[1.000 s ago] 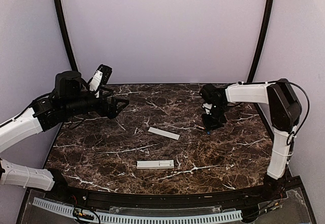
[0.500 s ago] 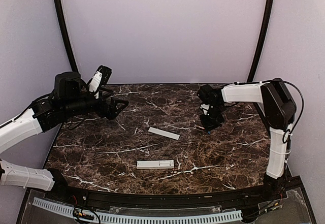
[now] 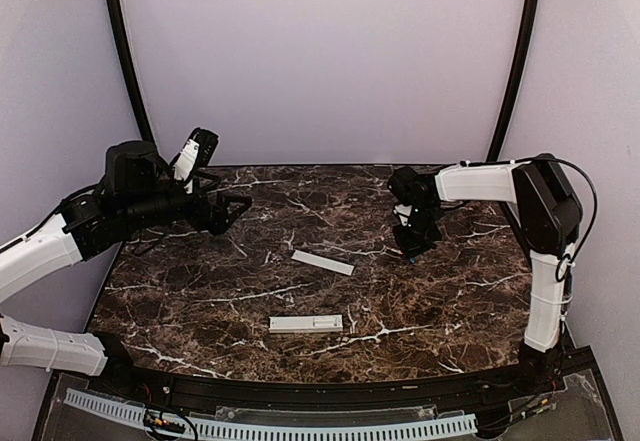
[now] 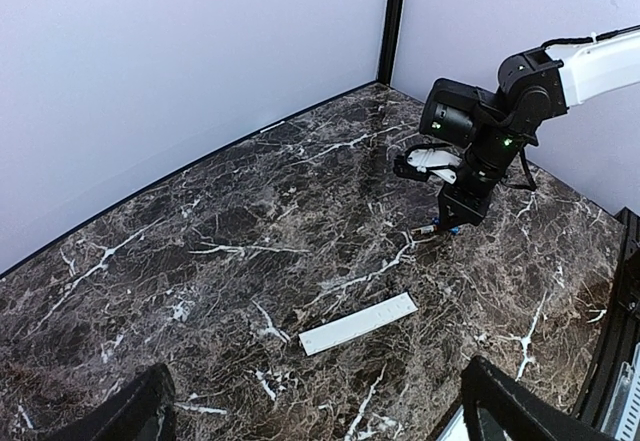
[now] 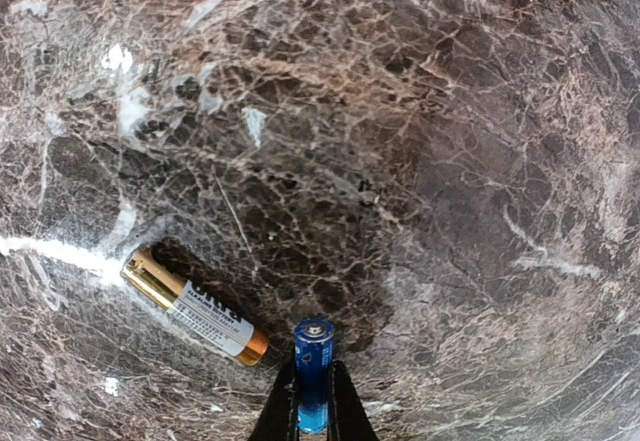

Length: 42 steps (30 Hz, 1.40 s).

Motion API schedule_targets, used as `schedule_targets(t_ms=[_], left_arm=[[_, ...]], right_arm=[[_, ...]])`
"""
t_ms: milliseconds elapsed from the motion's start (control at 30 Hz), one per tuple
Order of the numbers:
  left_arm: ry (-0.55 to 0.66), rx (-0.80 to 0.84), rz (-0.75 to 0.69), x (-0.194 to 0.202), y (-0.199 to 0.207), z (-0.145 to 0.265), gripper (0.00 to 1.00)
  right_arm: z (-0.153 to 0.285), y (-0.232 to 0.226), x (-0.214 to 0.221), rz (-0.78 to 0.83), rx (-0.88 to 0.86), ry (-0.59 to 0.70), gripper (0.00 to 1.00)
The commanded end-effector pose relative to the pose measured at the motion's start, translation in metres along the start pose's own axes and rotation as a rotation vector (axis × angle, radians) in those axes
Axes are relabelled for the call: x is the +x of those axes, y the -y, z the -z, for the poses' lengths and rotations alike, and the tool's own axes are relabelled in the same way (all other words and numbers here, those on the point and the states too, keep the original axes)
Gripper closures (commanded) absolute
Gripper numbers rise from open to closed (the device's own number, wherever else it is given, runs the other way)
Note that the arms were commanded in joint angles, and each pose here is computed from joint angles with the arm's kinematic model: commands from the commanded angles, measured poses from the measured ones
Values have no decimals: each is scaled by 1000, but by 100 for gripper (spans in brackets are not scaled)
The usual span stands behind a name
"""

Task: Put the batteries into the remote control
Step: Pick up the battery at the center of the board, then place the battery in the battery compartment.

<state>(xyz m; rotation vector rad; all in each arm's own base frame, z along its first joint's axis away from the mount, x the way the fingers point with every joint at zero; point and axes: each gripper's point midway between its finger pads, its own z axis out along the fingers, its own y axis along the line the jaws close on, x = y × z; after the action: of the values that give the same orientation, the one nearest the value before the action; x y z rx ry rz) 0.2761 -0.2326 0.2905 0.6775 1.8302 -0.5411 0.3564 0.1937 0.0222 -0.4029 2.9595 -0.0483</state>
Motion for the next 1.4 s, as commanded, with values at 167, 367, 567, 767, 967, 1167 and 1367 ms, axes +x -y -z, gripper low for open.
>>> schedule_targets(t_ms=[167, 367, 567, 767, 967, 1167, 1367], left_arm=[[22, 3, -7, -3, -1, 6, 1], [32, 6, -7, -5, -1, 7, 1], [38, 26, -29, -5, 2, 7, 1], [49, 59, -68, -4, 8, 8, 1], [42, 138, -130, 6, 21, 9, 1], [0, 278, -202, 31, 44, 5, 4], [-100, 341, -324, 66, 61, -2, 6]], right_arm=[[46, -1, -15, 48, -30, 120, 100], [129, -38, -32, 273, -202, 392, 100], [219, -139, -1, 709, -492, 724, 100], [277, -187, 26, 888, -730, 877, 100], [304, -215, 53, 1031, -851, 972, 100], [288, -223, 58, 1048, -855, 936, 100], [207, -245, 81, 1134, -706, 726, 100]])
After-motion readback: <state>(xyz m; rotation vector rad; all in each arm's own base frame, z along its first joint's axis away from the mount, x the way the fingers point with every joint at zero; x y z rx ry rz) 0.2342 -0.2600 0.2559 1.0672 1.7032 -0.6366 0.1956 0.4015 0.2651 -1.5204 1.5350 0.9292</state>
